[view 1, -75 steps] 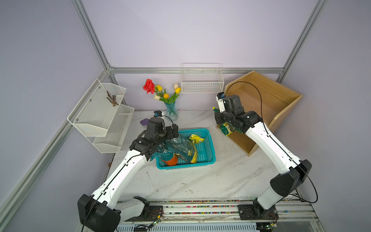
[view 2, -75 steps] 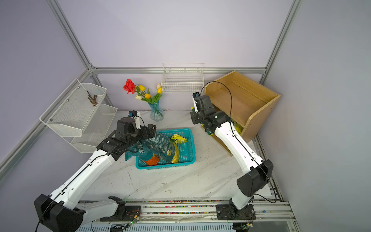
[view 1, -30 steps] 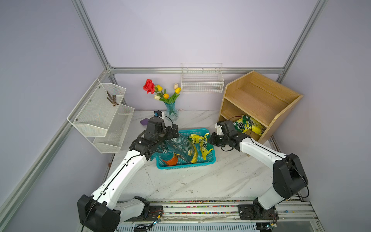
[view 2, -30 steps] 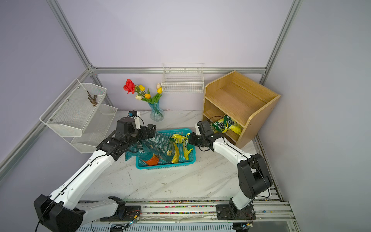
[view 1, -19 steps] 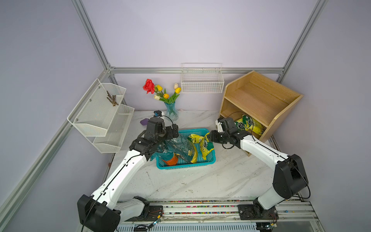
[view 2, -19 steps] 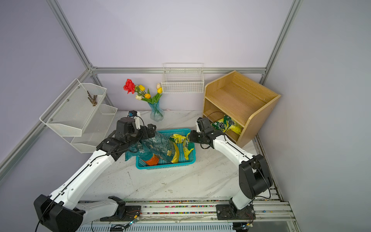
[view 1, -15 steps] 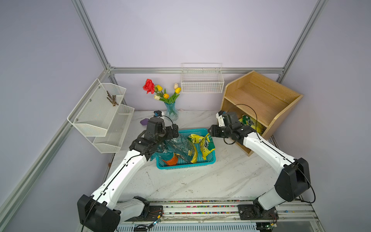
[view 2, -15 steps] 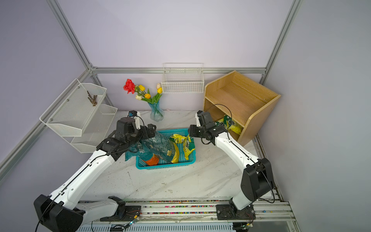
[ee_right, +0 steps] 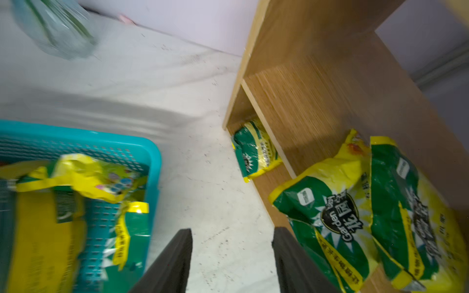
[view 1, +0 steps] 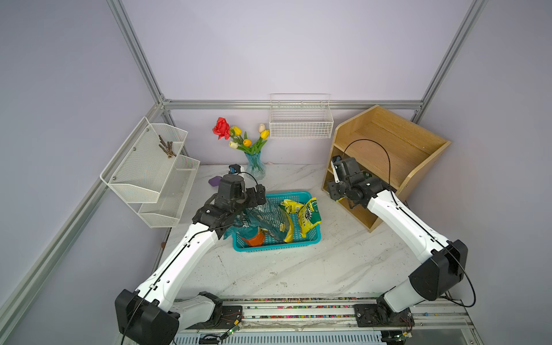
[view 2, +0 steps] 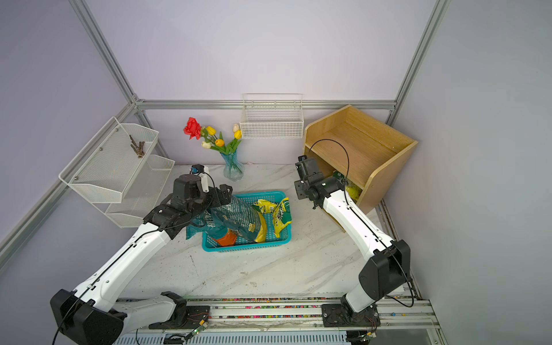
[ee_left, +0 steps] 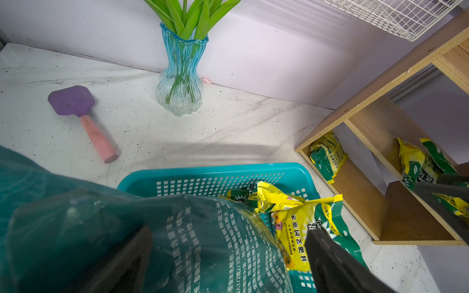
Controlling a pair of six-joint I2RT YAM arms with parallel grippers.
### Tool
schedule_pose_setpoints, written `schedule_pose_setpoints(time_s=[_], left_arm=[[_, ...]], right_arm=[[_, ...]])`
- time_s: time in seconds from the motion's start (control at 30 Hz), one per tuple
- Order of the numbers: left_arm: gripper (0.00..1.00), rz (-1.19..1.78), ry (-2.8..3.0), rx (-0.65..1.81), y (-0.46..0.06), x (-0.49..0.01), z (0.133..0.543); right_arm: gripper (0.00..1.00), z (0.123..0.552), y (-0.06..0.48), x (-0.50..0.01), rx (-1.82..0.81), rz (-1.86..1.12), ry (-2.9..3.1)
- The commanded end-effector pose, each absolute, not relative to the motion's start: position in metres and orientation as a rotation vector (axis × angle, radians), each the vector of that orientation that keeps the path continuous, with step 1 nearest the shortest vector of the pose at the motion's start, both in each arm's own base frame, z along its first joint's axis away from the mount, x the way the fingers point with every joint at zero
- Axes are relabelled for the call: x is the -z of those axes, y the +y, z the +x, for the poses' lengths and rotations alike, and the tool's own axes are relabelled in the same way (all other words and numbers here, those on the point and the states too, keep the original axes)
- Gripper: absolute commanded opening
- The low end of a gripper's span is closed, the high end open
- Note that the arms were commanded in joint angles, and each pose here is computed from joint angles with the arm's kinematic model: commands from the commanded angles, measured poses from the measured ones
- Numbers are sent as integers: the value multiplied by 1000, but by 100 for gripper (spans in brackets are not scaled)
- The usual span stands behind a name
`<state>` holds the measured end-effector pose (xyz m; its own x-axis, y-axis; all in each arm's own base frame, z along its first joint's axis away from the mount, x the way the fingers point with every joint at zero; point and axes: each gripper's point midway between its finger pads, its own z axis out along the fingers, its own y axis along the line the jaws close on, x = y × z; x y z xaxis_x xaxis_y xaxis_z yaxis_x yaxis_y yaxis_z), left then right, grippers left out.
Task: Take down the fertilizer bag from the shelf
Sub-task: Pick up the fertilizer bag from the shelf.
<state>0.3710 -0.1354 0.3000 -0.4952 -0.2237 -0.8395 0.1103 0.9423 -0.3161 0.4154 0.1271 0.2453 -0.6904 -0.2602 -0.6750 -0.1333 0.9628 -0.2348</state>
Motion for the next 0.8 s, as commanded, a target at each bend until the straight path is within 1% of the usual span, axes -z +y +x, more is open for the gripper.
schedule_pose_setpoints(time_s=[0.0,0.27,0.57,0.77], left_arm=[[100,-102,2105,358,-127,-280,372],[100,-92,2105,363,-129,-283,374],[100,-93,2109,352,-128,-281,373],[100,-93,2108,352,-127,-281,372]], right_arm=[[59,419,94,-236,533,-308,2353],[59,431,87,-230,655,-310,2340],[61,435,75,-231,780,-309,2295],[61,440,61,-213,907,-320,2300]])
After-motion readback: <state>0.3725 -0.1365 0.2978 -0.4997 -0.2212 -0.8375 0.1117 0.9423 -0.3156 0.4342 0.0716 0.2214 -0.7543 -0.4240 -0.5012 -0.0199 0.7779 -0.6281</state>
